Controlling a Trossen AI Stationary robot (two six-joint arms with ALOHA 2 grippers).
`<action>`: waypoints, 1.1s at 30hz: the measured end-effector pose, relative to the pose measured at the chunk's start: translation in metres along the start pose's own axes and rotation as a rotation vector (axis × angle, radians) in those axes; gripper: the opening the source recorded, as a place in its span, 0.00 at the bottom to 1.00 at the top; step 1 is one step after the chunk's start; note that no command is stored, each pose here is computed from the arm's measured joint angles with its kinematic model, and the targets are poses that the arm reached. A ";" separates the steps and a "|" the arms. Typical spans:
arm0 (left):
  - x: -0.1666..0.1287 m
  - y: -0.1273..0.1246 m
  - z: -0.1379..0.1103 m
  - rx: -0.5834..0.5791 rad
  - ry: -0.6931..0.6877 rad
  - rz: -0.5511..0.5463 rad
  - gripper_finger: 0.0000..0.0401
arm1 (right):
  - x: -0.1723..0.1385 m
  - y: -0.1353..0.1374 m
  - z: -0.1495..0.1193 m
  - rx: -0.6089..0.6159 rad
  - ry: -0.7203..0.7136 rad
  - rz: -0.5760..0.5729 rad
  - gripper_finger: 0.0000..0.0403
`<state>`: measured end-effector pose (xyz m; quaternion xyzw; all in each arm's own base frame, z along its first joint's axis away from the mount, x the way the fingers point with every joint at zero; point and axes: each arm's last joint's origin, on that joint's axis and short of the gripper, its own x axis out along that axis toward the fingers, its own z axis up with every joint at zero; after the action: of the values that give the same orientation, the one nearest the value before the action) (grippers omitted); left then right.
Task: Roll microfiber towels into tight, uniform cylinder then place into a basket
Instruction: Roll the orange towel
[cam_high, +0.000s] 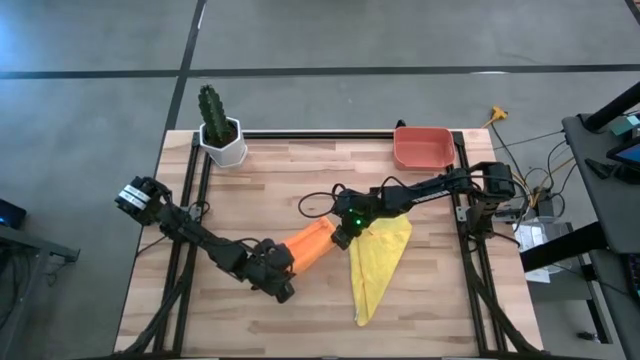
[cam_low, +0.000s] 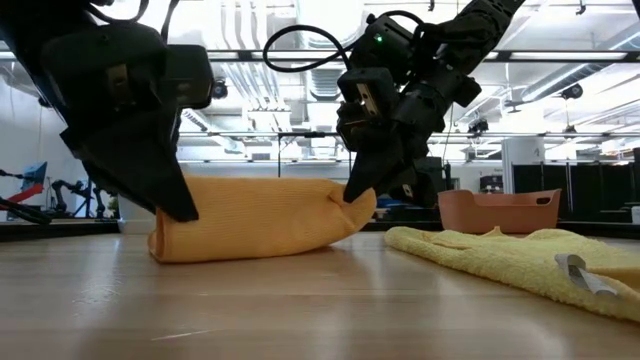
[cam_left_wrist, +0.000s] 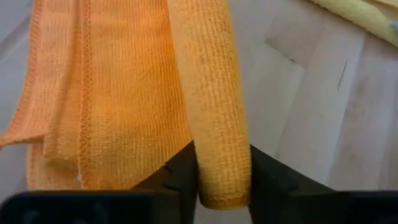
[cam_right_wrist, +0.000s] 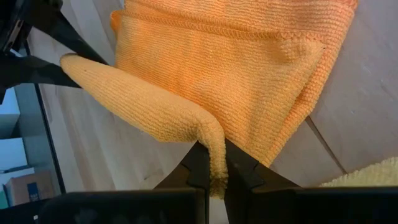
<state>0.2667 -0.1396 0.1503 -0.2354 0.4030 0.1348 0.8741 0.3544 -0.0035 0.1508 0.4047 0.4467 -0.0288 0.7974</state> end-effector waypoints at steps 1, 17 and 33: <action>0.000 0.000 0.000 -0.001 0.012 -0.008 0.17 | 0.000 0.000 0.000 -0.001 0.000 0.000 0.04; -0.006 -0.002 0.000 -0.031 0.083 -0.076 0.00 | 0.000 0.002 -0.003 -0.171 0.080 0.088 0.04; -0.030 0.004 0.005 -0.019 0.094 -0.152 0.00 | -0.005 0.008 -0.006 -0.182 0.178 0.231 0.04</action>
<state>0.2492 -0.1344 0.1750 -0.2796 0.4231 0.0609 0.8597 0.3509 0.0039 0.1575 0.3803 0.4671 0.1395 0.7860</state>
